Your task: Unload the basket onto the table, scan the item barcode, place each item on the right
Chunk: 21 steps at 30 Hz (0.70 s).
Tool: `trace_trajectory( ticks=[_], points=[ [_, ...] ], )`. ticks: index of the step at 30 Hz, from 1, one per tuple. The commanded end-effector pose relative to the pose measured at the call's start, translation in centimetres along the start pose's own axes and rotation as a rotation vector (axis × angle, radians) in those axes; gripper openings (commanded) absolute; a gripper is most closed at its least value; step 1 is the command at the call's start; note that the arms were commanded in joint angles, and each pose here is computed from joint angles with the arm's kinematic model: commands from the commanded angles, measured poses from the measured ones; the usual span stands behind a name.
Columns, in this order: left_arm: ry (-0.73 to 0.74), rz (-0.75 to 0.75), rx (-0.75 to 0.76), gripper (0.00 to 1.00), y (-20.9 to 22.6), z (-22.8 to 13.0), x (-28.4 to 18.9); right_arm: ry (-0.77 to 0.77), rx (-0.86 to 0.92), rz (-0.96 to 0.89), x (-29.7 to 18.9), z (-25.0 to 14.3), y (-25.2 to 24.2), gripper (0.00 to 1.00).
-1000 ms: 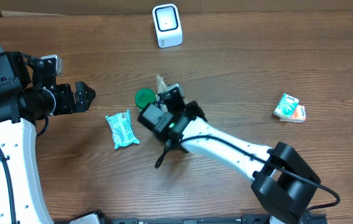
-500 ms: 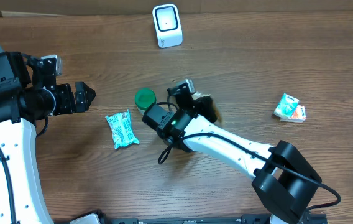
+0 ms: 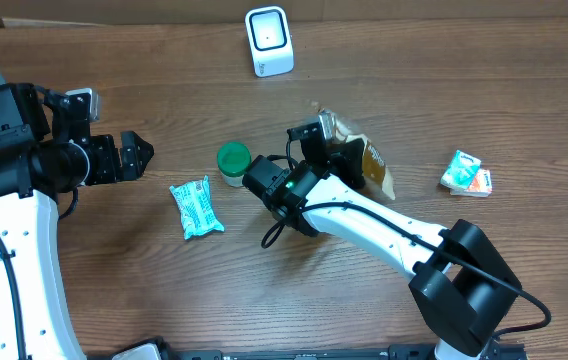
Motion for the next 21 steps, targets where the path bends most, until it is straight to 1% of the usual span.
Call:
trace_trajectory(
  ticks=[1, 7, 11, 12, 13, 14, 18, 19, 20, 21],
  points=[
    [-0.008, -0.001, 0.02, 1.0, -0.1, 0.2, -0.2, 0.069, -0.039, 0.062, 0.1, -1.5, 1.0, 0.04],
    [-0.007, -0.001, 0.02, 1.0, -0.1, 0.2, -0.2, 0.083, -0.027, 0.058, 0.7, -1.7, 1.0, 0.04],
    [-0.008, -0.001, 0.021, 1.0, -0.1, 0.2, -0.2, 0.145, -0.034, 0.122, 0.5, -2.6, 1.8, 0.04],
    [-0.008, -0.001, 0.021, 1.0, -0.1, 0.2, -0.2, 0.18, -0.054, 0.163, 0.4, -3.0, 2.3, 0.04],
    [-0.008, -0.001, 0.021, 1.0, -0.1, 0.2, -0.2, 0.212, -0.073, 0.207, 0.2, -3.4, 2.9, 0.09],
    [-0.007, -0.001, 0.02, 1.0, -0.1, 0.2, -0.2, 0.25, -0.097, 0.265, -0.1, -3.9, 3.6, 0.17],
    [-0.007, -0.001, 0.02, 1.0, -0.1, 0.2, -0.2, 0.348, -0.144, 0.491, -1.5, -4.9, 6.5, 0.32],
    [-0.007, -0.001, 0.02, 1.0, -0.1, 0.2, -0.2, 0.352, -0.14, 0.501, -1.6, -4.9, 6.7, 0.34],
    [-0.008, -0.001, 0.021, 1.0, -0.1, 0.2, -0.2, 0.374, -0.121, 0.552, -2.1, -4.9, 7.3, 0.39],
    [-0.008, -0.001, 0.021, 1.0, -0.1, 0.2, -0.2, 0.387, -0.111, 0.582, -2.3, -5.0, 7.7, 0.4]
  ],
)
Point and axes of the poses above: each gripper's point midway between its finger pads, its own x axis out along the fingers, its own y axis along the line the jaws close on, z = x × y, the point moved 4 cm from there along -x, back along the fingers, and after that the axes turned 8 degrees about x, right-handed, at the moved point
